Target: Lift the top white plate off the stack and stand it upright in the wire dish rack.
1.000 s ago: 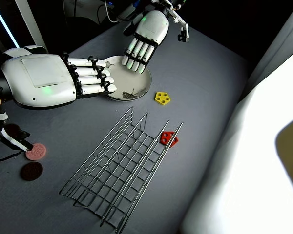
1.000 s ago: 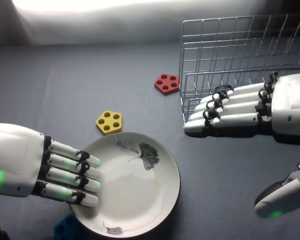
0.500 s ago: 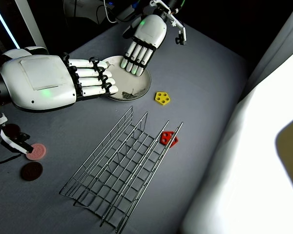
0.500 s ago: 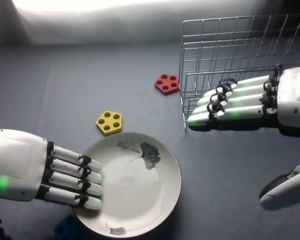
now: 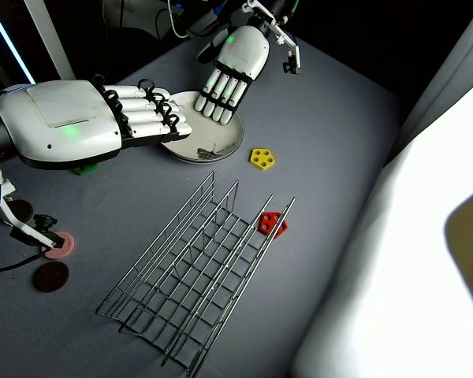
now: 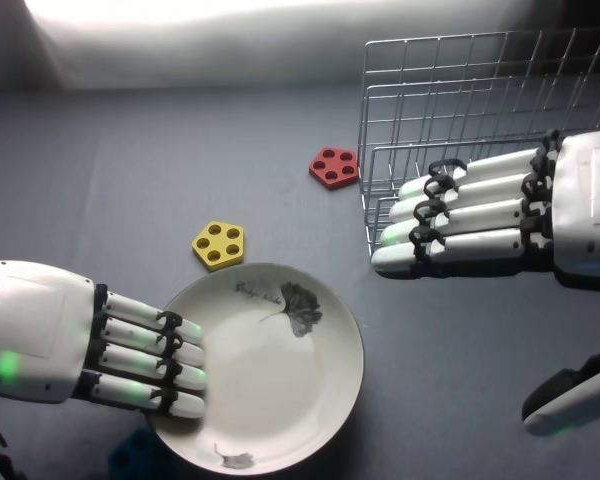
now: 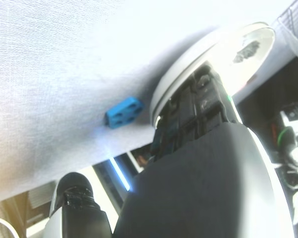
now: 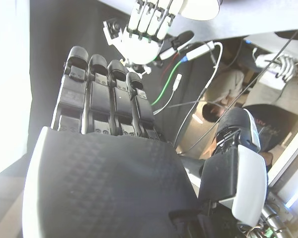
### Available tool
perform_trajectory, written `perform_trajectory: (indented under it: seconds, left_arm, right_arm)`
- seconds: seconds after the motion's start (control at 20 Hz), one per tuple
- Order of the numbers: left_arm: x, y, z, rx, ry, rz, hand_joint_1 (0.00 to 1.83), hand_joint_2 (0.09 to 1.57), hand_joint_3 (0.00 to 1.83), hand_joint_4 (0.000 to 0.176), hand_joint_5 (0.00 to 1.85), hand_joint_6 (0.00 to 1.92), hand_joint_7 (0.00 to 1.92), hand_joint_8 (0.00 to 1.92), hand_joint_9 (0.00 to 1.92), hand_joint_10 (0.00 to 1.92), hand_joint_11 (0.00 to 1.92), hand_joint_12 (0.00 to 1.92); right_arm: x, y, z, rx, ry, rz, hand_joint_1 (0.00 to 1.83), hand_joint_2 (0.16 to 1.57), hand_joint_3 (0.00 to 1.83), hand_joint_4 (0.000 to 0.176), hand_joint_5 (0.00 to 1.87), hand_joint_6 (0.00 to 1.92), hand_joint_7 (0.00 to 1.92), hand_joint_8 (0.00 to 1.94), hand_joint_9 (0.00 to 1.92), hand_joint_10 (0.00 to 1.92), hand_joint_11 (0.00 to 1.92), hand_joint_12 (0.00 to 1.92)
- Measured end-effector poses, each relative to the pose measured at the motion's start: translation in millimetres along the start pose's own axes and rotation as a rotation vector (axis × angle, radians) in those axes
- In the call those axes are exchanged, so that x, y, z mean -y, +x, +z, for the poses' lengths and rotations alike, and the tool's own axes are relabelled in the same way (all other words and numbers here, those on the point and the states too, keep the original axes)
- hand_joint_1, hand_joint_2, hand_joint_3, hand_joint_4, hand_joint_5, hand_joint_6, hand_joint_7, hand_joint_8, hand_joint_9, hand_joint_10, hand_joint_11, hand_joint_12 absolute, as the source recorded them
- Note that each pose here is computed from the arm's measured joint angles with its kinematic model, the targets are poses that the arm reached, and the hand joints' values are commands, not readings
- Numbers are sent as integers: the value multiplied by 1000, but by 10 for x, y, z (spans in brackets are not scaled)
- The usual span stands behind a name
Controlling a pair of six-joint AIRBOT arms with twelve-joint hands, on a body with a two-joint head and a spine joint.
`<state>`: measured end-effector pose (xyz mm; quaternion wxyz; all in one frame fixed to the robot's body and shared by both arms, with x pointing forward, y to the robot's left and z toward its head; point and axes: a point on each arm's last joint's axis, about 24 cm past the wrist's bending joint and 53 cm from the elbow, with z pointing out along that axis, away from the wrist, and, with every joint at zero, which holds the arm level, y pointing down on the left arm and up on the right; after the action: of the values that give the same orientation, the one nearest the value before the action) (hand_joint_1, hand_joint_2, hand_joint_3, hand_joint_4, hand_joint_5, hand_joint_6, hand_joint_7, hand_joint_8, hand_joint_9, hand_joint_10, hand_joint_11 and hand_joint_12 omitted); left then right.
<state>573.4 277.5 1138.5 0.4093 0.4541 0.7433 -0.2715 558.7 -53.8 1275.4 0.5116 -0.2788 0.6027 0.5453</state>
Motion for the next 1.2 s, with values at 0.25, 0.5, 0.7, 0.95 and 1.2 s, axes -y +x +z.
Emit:
perform_trajectory:
  seconds: [0.25,0.5,0.7,0.95,1.2]
  left_arm:
    - [-60,-15,63,27,-13,-44,76,935,0,0,87,2,113,4,109,7,144,17]
    - [-40,-80,307,80,7,-80,62,942,2,0,77,5,101,4,97,4,132,11]
    - [-9,-172,547,130,28,-97,77,934,0,0,89,7,116,6,97,2,130,10]
    - [-10,-203,633,147,36,-101,66,937,0,0,93,9,124,10,112,6,167,25]
    - [-37,-201,623,148,39,-96,50,948,4,0,84,2,112,0,102,1,155,18]
  right_arm:
    - [-3,47,6,-12,-3,-53,142,968,0,0,138,6,179,7,192,8,196,27]
    - [-14,123,25,-38,-1,-134,172,971,0,0,140,4,189,6,196,6,196,23]
    - [-52,205,43,-66,-13,-158,161,973,1,0,130,0,166,0,181,0,180,12]
    - [-66,283,49,-87,-20,-163,268,937,0,0,131,10,170,12,176,10,203,22]
    - [-70,313,62,-92,-22,-158,484,875,0,0,116,1,167,1,188,5,225,28]
